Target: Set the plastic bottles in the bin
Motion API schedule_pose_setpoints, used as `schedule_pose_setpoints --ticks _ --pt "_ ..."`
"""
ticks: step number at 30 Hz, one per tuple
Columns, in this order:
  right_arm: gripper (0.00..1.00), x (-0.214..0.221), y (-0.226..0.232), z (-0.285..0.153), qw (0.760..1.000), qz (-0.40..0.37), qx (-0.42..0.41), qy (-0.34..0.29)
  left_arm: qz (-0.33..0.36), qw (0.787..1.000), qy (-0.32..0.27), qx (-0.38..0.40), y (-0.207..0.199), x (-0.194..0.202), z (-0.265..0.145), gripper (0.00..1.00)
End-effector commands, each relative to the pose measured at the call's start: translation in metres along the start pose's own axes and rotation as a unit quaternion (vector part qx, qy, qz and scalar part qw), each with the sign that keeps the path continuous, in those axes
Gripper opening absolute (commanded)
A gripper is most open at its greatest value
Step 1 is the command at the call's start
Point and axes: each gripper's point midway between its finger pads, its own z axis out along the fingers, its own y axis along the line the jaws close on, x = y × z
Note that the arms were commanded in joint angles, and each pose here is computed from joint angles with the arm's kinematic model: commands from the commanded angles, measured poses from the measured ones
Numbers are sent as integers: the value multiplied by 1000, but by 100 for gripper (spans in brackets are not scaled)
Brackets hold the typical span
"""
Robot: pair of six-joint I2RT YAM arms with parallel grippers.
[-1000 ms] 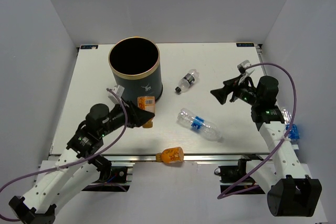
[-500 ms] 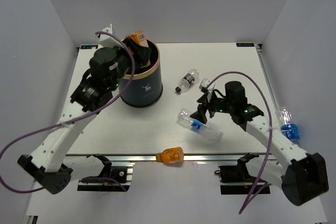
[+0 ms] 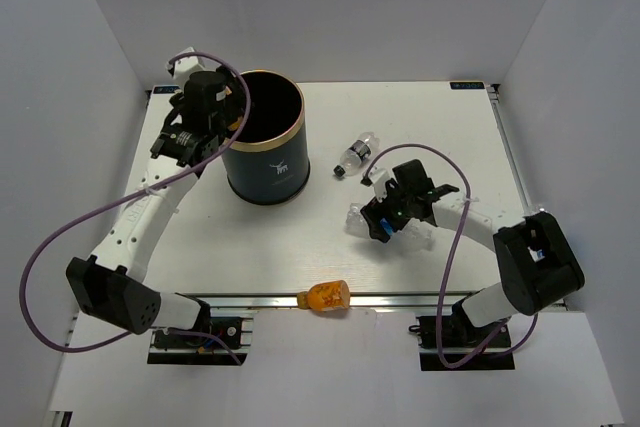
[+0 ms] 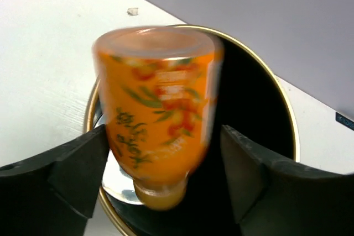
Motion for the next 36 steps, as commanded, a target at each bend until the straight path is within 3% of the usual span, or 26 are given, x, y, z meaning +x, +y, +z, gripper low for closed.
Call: schedule_pose_setpoints --ticks 1,4,7,13,15,17,21,22,24,25,27,29,31,33,35,36 --pt "89 -9 -6 4 1000 -9 10 -5 -7 999 18 31 -7 6 -5 96" --pt "89 -13 -10 5 1000 -1 15 -1 -9 999 10 40 -10 -4 -12 98" --pt "82 -20 -10 4 1000 3 15 -6 -8 998 -1 68 -20 -16 -21 98" --pt "35 -74 -6 -25 997 2 8 -81 -12 996 -20 87 -18 -34 -48 98" --pt "31 -116 -8 -50 991 -11 17 -135 -32 994 -26 102 -13 -36 -65 98" --pt "28 -155 0 -80 980 -26 5 -198 -49 993 -4 108 -3 -9 -68 98" --pt "29 -262 19 -174 921 -83 -6 -380 -82 982 2 168 10 15 -106 98" --pt "27 -279 28 -194 904 -91 -17 -418 -86 978 30 187 12 39 -108 98" --pt "26 -323 44 -247 850 -105 -42 -514 -98 970 38 217 15 53 -122 98" --pt "26 -334 50 -253 838 -105 -65 -532 -102 966 79 224 19 84 -120 98" --pt "25 -364 67 -295 789 -101 -110 -596 -104 957 124 242 21 113 -124 98" --pt "26 -382 71 -292 769 -95 -152 -614 -105 941 195 256 25 156 -128 98" --pt "28 -406 82 -300 732 -99 -201 -643 -105 932 243 249 35 188 -129 98" --pt "32 -424 82 -272 730 -90 -243 -633 -102 921 270 261 39 209 -135 98" --pt "34 -445 96 -285 712 -113 -275 -637 -99 918 295 247 55 236 -136 98" --pt "34 -455 95 -250 722 -94 -296 -618 -97 916 306 243 62 247 -138 98"
